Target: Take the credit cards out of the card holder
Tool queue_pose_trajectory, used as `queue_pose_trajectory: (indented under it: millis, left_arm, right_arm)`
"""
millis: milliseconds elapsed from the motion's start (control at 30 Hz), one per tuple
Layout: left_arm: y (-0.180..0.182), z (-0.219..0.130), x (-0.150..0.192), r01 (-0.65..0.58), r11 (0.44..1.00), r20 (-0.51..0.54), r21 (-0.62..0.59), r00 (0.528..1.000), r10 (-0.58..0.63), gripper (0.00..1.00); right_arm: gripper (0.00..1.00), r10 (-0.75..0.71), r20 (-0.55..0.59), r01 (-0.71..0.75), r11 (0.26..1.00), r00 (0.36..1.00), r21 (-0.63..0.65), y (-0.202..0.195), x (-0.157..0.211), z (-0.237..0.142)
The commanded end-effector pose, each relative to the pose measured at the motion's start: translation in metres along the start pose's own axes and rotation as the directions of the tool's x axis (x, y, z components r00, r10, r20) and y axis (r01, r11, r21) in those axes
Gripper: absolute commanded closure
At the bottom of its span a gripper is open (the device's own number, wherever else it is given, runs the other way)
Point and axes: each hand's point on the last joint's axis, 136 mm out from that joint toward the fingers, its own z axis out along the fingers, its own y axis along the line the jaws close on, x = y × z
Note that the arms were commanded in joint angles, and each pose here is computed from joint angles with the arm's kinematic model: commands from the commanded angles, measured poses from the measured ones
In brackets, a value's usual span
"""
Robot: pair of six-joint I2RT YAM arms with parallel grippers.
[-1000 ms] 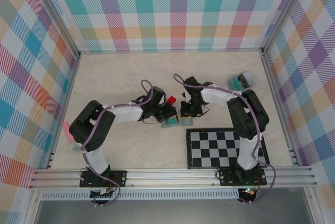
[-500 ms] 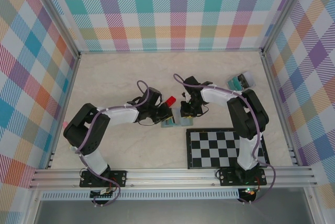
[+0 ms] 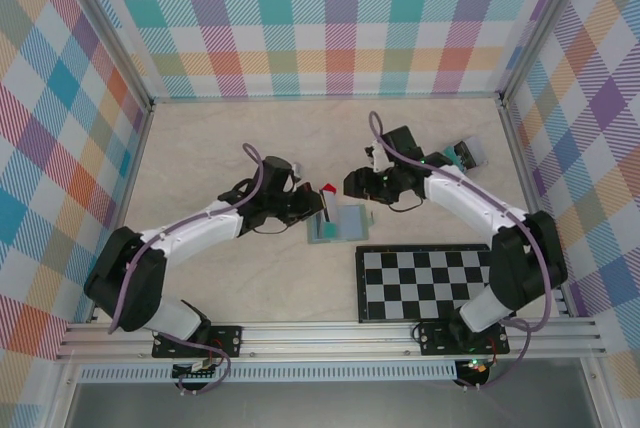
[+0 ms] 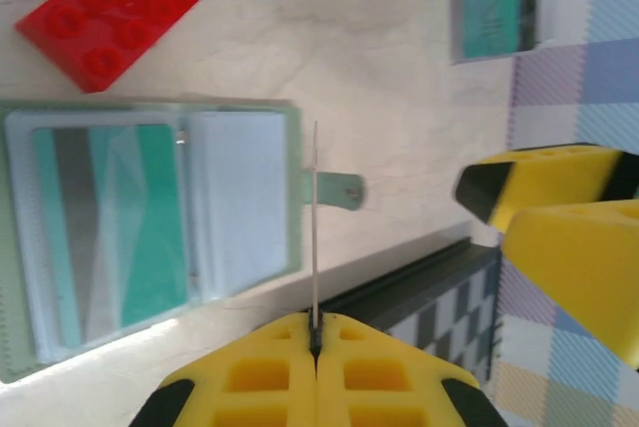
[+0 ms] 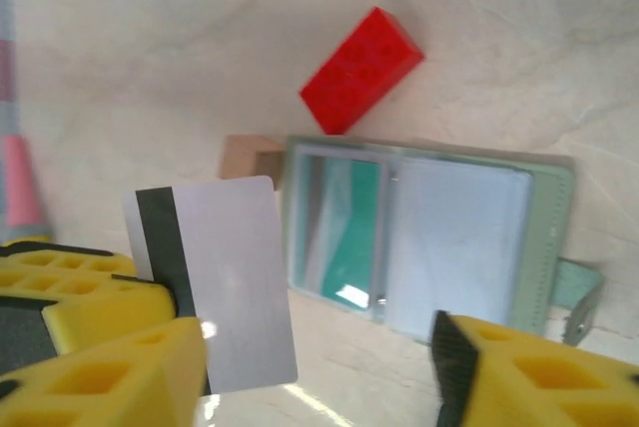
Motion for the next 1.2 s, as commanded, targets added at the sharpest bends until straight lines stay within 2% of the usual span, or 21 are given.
queue_pose_trajectory:
  millis: [0,133,267,500,733,800,867,967,1000,1033,1100,1167]
  left_arm:
    - [-0.043,-0.021,-0.013,-0.002,0.989,0.027,0.149,1.0,-0.002,1.0]
    - [-0.07,-0.029,-0.017,0.011,0.965,0.012,0.263,1.0,-0.014,1.0]
    - [-0.079,-0.028,-0.022,0.037,0.946,0.004,0.321,0.999,-0.041,1.0]
    - [-0.076,-0.025,-0.027,0.097,0.922,0.002,0.376,0.994,-0.105,1.0]
    - [-0.068,-0.025,-0.028,0.104,0.929,0.022,0.354,0.993,-0.12,1.0]
    - [-0.067,-0.026,-0.029,0.104,0.931,0.027,0.349,0.992,-0.121,1.0]
    - [-0.064,-0.026,-0.029,0.106,0.935,0.028,0.34,0.992,-0.122,1.0]
    - [-0.058,-0.029,-0.026,0.105,0.95,0.033,0.293,0.992,-0.12,0.99]
    - [-0.053,-0.03,-0.025,0.103,0.959,0.038,0.264,0.992,-0.117,0.93]
    - [-0.048,-0.033,-0.025,0.097,0.969,0.049,0.225,0.993,-0.111,0.8]
    - [-0.035,-0.04,-0.025,0.073,0.989,0.082,0.125,0.993,-0.084,0.56]
    - [-0.012,-0.052,-0.027,0.059,0.998,0.129,-0.029,0.99,-0.055,0.37]
  right_arm:
    - [0.29,0.058,-0.043,-0.065,0.979,0.997,-0.191,0.02,0.005,-0.006]
    - [0.27,0.093,-0.071,-0.112,0.927,0.993,-0.357,0.038,0.002,-0.02]
    - [0.33,0.074,-0.093,-0.109,0.877,0.993,-0.468,0.057,0.002,-0.032]
    - [0.44,0.054,-0.124,-0.114,0.826,0.991,-0.552,0.07,0.006,-0.039]
    - [0.57,0.045,-0.104,-0.096,0.823,0.994,-0.56,0.073,0.007,-0.046]
    - [0.63,0.066,-0.101,-0.111,0.83,0.993,-0.547,0.072,0.006,-0.046]
    - [0.78,0.114,-0.102,-0.151,0.843,0.988,-0.516,0.068,0.002,-0.046]
    - [0.93,0.144,-0.075,-0.163,0.869,0.987,-0.468,0.064,-0.002,-0.049]
    - [0.96,0.144,-0.05,-0.151,0.884,0.988,-0.442,0.061,-0.004,-0.051]
    - [1.0,0.142,-0.019,-0.137,0.905,0.99,-0.404,0.057,-0.006,-0.053]
    - [1.0,0.118,0.046,-0.097,0.94,0.992,-0.328,0.048,-0.011,-0.058]
    - [1.0,0.09,0.107,-0.063,0.969,0.99,-0.238,0.036,-0.015,-0.062]
